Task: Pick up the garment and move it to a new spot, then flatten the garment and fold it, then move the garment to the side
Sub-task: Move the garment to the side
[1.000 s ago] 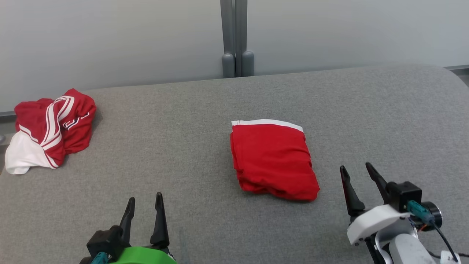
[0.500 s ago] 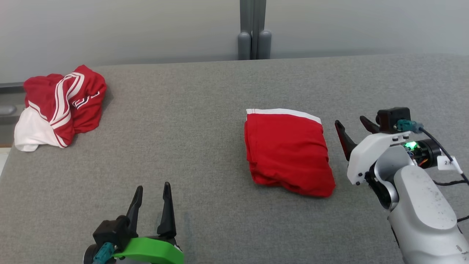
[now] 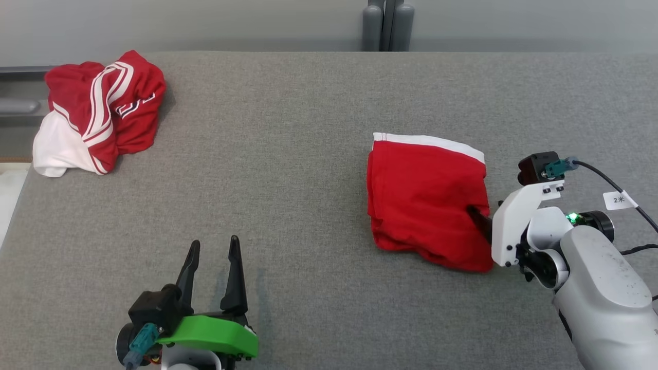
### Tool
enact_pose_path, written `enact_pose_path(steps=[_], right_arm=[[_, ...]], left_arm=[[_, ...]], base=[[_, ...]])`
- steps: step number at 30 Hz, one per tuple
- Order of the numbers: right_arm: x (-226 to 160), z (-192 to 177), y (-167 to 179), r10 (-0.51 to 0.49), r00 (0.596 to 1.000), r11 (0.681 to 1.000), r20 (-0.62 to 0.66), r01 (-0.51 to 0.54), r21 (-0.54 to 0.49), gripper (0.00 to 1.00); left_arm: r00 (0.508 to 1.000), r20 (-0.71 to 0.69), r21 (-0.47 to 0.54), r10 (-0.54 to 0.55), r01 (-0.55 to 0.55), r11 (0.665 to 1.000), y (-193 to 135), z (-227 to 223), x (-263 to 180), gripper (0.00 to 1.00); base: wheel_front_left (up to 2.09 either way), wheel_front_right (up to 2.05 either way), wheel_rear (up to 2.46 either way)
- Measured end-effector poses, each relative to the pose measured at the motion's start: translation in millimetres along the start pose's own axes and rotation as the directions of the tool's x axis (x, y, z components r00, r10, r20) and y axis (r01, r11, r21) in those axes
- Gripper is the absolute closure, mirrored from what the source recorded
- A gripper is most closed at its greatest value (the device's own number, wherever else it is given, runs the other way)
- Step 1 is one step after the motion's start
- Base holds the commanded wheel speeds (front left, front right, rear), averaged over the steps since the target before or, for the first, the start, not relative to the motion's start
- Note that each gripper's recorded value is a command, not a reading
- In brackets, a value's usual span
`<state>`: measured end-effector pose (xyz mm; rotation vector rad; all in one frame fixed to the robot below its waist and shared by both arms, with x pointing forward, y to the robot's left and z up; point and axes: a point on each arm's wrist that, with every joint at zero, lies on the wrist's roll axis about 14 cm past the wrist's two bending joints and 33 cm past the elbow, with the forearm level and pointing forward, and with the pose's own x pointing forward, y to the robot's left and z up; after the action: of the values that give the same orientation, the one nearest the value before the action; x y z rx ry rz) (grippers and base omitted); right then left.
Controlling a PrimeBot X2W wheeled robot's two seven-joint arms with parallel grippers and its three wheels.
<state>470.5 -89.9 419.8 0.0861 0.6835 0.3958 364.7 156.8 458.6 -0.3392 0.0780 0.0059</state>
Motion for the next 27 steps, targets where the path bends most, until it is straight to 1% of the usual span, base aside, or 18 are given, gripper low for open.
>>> enact_pose_path(steps=[2, 8, 9, 10, 11, 13, 18, 21, 25, 27], right_arm=[[4.5, -3.1, 3.3, 0.018, 1.000, 1.000, -0.018, -0.017, 0.015, 0.00], [14.4, -6.8, 11.8, 0.053, 0.998, 0.998, -0.045, -0.052, 0.017, 0.00], [15.5, -7.6, 12.1, 0.054, 0.997, 0.998, -0.047, -0.054, 0.016, 0.48], [16.6, -7.7, 12.3, 0.057, 0.997, 0.998, -0.045, -0.056, 0.020, 0.58], [17.5, -7.2, 12.2, 0.057, 0.997, 0.998, -0.042, -0.056, 0.020, 0.80], [19.2, -7.2, 12.5, 0.060, 0.998, 0.998, -0.037, -0.059, 0.021, 1.00], [18.9, -1.8, 2.7, 0.040, 0.999, 0.999, 0.006, -0.040, 0.010, 1.00], [13.5, 4.0, -18.0, -0.007, 0.999, 1.000, 0.037, 0.008, -0.014, 1.00], [2.6, 6.2, -42.5, -0.061, 0.996, 0.998, 0.057, 0.062, -0.021, 1.00], [-7.7, 8.5, -62.5, -0.106, 0.992, 0.994, 0.072, 0.108, -0.021, 1.00]], left_arm=[[1.000, -0.006, 0.001, 0.008, -0.008, 1.000, 2.7, -1.8, 0.4, 0.00], [1.000, -0.011, 0.003, 0.017, -0.017, 1.000, 6.0, -3.4, 4.5, 0.00], [1.000, -0.011, 0.003, 0.016, -0.016, 1.000, 5.7, -3.3, 5.6, 0.00], [1.000, -0.010, 0.003, 0.014, -0.014, 1.000, 5.0, -3.0, 6.7, 0.00], [1.000, -0.010, 0.004, 0.012, -0.012, 1.000, 4.5, -3.1, 7.3, 0.00], [1.000, -0.014, 0.003, 0.008, -0.008, 1.000, 3.4, -4.2, 8.0, 0.00], [1.000, -0.014, 0.004, -0.011, 0.011, 1.000, -2.1, -4.8, 12.1, 0.00], [0.999, -0.014, 0.008, -0.047, 0.047, 0.999, -12.3, -4.8, 18.2, 0.00], [0.994, -0.007, 0.013, -0.105, 0.105, 0.994, -29.4, -3.4, 27.0, 0.00], [0.989, -0.003, 0.016, -0.145, 0.145, 0.989, -41.8, -2.9, 32.6, 0.00]], base=[[0.00, 0.00, 0.00], [0.00, 0.00, 0.00], [0.00, 0.00, 0.00], [0.00, 0.00, 0.00], [0.00, 0.00, 0.00], [0.00, 0.00, 0.00], [0.00, 0.00, 0.00], [0.00, 0.00, 0.00], [0.00, 0.00, 0.00], [0.00, 0.00, 0.00]])
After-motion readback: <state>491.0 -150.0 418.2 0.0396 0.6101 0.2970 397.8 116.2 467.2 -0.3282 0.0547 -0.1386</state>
